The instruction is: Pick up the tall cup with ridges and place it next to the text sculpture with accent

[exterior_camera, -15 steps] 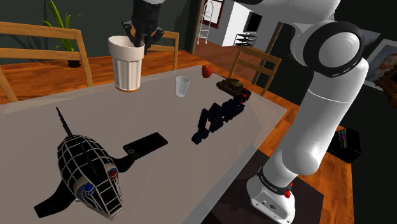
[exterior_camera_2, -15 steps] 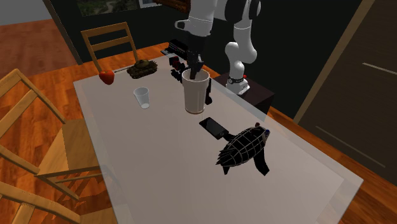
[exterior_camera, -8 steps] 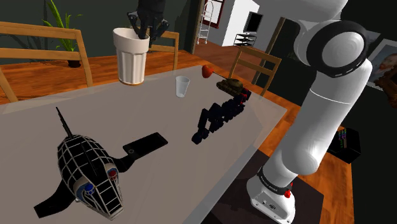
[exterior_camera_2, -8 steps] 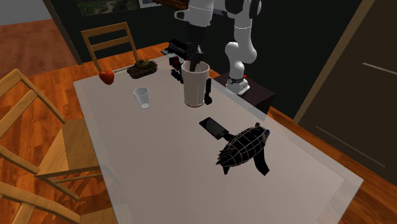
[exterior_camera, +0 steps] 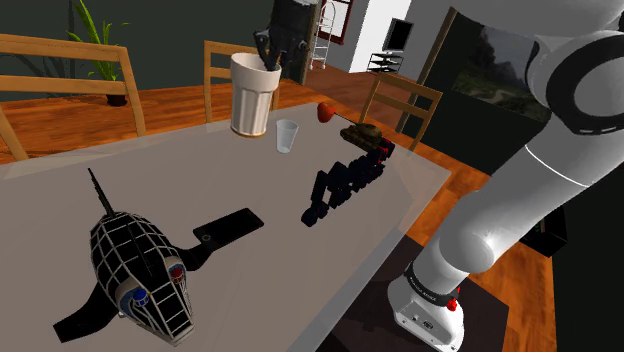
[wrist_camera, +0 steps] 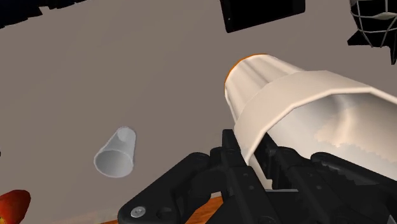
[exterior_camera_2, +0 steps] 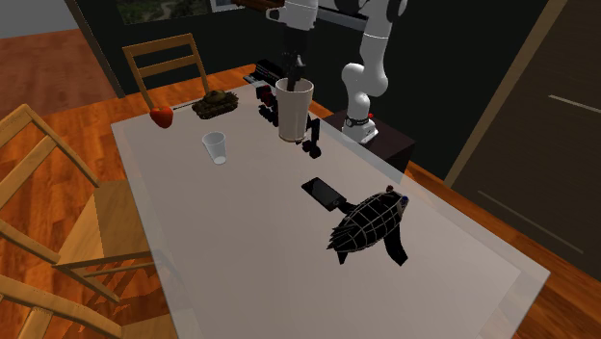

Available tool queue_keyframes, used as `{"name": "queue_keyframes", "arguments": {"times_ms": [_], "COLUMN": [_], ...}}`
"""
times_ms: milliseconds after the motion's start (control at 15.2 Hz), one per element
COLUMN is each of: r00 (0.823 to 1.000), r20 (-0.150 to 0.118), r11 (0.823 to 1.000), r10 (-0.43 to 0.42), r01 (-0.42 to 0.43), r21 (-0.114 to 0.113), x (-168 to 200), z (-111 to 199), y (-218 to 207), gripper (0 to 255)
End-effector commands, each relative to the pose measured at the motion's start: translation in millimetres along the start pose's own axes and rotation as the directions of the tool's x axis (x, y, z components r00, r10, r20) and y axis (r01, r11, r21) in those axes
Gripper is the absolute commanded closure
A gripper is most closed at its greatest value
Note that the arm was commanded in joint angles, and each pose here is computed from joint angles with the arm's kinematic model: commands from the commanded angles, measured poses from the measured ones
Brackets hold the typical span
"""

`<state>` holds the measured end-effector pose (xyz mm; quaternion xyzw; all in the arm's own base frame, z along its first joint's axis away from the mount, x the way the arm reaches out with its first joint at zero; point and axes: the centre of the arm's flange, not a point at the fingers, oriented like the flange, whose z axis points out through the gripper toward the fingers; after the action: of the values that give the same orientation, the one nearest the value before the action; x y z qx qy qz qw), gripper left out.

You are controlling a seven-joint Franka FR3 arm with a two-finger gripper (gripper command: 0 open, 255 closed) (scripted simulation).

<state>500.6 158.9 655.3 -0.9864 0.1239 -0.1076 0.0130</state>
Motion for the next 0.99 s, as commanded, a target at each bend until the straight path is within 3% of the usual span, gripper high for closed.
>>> {"name": "queue_keyframes", "arguments": {"times_ms": [0, 462, 924], "r00": [1.000, 1.000, 1.000], "r20": [-0.001, -0.001, -0.001], "r11": [1.000, 1.000, 1.000], "r10": [-0.001, -0.001, -0.001], "r01": [0.001, 0.001, 0.001], "r21": [0.002, 0.002, 0.002], "x": [-8, -37, -45], "z": [-7, -18, 18], "y": [27, 123, 125], "gripper": [255, 255, 255]}}
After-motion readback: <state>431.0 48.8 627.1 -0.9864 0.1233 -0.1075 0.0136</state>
